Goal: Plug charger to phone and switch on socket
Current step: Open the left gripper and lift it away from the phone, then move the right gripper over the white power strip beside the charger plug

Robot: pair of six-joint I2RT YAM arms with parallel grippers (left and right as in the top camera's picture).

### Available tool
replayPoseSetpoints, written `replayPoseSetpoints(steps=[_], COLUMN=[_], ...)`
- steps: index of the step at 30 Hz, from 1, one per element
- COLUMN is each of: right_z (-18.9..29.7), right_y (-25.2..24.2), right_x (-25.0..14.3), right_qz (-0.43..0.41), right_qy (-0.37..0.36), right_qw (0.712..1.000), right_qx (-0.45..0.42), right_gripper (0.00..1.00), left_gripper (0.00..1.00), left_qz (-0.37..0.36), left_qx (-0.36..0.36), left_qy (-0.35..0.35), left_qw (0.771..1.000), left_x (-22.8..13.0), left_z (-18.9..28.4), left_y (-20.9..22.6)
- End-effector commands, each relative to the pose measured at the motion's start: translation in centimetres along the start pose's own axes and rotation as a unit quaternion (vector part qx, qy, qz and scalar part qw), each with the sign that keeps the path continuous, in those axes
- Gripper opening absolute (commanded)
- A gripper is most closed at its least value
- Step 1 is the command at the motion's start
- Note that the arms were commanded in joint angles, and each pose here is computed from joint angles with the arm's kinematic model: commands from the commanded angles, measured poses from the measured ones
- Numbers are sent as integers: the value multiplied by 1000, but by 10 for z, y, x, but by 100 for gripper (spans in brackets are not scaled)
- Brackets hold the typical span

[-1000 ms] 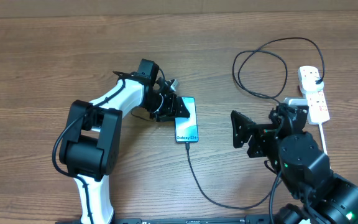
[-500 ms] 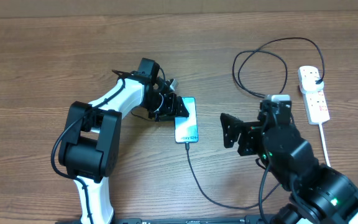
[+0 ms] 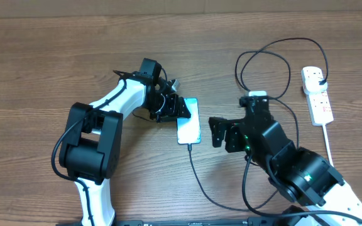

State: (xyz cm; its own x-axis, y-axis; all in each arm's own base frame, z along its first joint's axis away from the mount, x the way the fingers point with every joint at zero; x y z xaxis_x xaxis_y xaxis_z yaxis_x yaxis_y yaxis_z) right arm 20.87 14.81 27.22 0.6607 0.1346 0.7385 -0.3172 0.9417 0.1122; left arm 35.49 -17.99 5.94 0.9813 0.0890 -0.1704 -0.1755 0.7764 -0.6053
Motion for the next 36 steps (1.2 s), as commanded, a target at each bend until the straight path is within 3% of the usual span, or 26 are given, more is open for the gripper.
replayPoseSetpoints(steps=[1,7,11,12,20,23,30,36], right_z=[3,3,3,3,2,2,5,-2], right_y=[12,14,10,8,-20,-49,-131,-199], right_x=[3,4,6,7,2,-3,-14,-26], right_qz=[-5,-5,-6,-6,-35,-85,-211,-341], right_qy=[3,3,-6,-9,-2,15,47,78], right_qw=[999,998,999,999,998,990,952,904], right_qx=[52,61,43,33,-54,-109,-216,-246], right_gripper=[100,100,100,97,22,4,4,4], left_gripper=[61,65,100,100,100,100,100,100], left_qz=[25,25,25,27,48,40,-24,-31], left_qx=[98,103,102,103,141,162,121,131], left_qy=[-25,-28,-30,-31,-68,-103,-229,-384], left_qw=[995,994,994,994,987,980,966,914], left_x=[5,6,8,9,23,16,-39,-114], left_z=[-11,-11,-8,-6,55,93,194,282], left_y=[36,37,37,37,23,7,-53,-69])
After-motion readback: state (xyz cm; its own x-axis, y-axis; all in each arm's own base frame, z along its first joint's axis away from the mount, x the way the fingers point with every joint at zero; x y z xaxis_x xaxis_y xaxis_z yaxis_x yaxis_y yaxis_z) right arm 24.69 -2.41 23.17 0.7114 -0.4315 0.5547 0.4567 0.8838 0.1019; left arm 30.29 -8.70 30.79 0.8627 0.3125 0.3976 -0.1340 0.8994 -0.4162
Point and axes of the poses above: each gripper's point midway between its finger pads, its own z axis back along the fingers, its own y axis along the line the jaws close on, x = y × z, the point moved 6 cm from there along z, back along the fingers, and after that the axes turned 13 degrees about z, right-handed, at the moved point
